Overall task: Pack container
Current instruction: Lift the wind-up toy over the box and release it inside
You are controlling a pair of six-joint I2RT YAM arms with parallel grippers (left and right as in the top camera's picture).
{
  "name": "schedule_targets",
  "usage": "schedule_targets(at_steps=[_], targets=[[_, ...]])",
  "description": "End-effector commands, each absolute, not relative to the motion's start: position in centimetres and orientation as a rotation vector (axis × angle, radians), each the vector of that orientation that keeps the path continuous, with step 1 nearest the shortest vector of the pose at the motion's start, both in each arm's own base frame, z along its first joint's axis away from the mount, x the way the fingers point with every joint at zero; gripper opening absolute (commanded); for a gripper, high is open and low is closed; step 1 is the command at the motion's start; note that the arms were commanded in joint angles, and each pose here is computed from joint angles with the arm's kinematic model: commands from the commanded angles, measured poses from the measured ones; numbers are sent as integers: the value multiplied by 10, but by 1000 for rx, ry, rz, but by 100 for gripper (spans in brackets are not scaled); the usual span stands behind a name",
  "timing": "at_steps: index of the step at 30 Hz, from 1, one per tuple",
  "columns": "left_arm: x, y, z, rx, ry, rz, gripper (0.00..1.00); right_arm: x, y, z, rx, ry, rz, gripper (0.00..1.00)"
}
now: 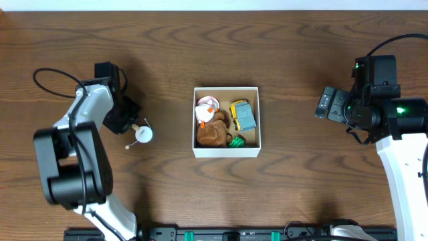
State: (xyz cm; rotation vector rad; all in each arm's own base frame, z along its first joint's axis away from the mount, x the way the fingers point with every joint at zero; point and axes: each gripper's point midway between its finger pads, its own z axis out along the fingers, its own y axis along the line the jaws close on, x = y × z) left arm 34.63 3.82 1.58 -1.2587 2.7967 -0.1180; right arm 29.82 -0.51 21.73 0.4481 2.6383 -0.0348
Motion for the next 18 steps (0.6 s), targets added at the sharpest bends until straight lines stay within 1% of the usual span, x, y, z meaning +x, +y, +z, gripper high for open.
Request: schedule_targets(at_steps=[1, 5, 9, 12, 14, 16, 18], targets=[[380, 3, 91, -838, 2724, -295, 6, 298, -7, 216, 443, 2640, -42, 99], [386, -58, 166, -214, 2610, -312, 6, 298, -7, 216, 443, 2640, -41, 99], [375, -125, 216, 295, 2421, -249, 6, 298, -7, 216, 444, 2640, -41, 99], [363, -168, 230, 491, 2326, -211, 6, 298, -7, 216, 444, 2640, -41, 99], [358, -191, 230, 551, 2293, -200, 6, 298, -7, 216, 444, 2640, -41, 99], [356, -210, 226, 584, 2278, -195, 6, 298, -7, 216, 444, 2640, -41, 99], [358, -221, 218, 546, 2289, -183, 6, 298, -7, 216, 444, 2641, -41, 99]])
